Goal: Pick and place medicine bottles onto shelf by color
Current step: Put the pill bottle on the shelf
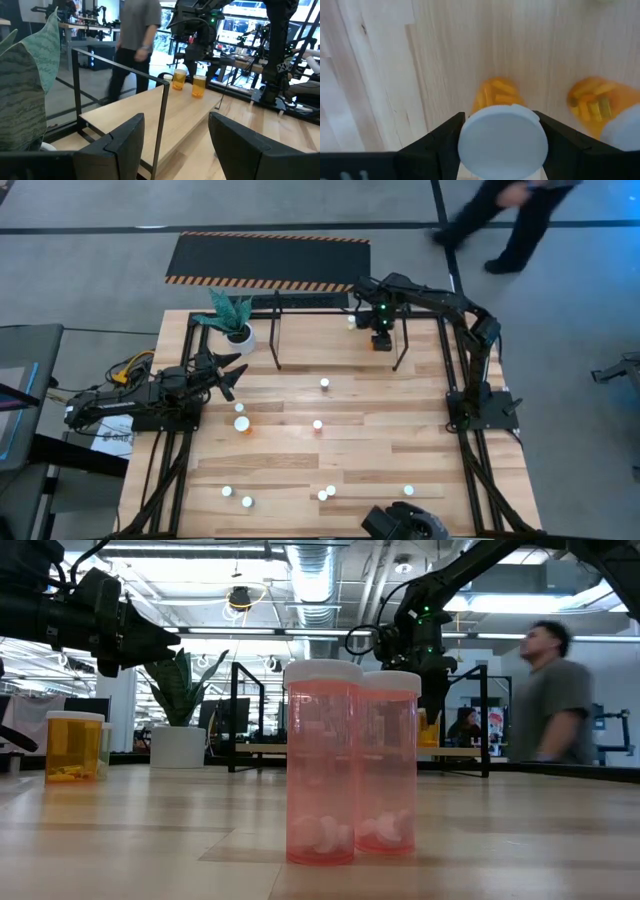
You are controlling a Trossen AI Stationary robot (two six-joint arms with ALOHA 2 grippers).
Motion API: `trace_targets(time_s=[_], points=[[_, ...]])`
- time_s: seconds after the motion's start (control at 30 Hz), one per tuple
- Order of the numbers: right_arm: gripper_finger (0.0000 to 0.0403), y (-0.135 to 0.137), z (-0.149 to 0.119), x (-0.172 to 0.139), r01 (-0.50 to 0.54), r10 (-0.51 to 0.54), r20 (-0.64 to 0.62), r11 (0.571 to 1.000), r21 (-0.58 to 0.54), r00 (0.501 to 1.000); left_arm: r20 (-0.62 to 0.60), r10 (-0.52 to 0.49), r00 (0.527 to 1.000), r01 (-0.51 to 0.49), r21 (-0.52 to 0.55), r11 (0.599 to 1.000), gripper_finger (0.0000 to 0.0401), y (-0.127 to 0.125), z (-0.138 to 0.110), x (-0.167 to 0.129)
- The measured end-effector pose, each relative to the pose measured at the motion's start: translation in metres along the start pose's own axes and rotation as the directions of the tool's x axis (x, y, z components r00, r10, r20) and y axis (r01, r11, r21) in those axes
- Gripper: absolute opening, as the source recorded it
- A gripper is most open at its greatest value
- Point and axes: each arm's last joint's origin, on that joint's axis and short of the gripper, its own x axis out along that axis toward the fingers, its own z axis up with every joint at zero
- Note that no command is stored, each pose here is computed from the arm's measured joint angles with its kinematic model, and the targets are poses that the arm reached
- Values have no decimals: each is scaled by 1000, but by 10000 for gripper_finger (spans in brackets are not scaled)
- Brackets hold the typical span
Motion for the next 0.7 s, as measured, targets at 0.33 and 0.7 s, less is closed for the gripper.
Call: trace_targets(time_s=[0.33, 0.7], points=[[242, 0, 0, 0, 3, -3, 1, 1000, 0, 1000, 0, 0, 1000, 0, 0, 1000, 208, 0, 0, 0], [242, -1, 2, 0, 30, -30, 4, 999, 32, 1000, 0, 0, 1000, 0, 0, 1000, 208, 0, 0, 0]])
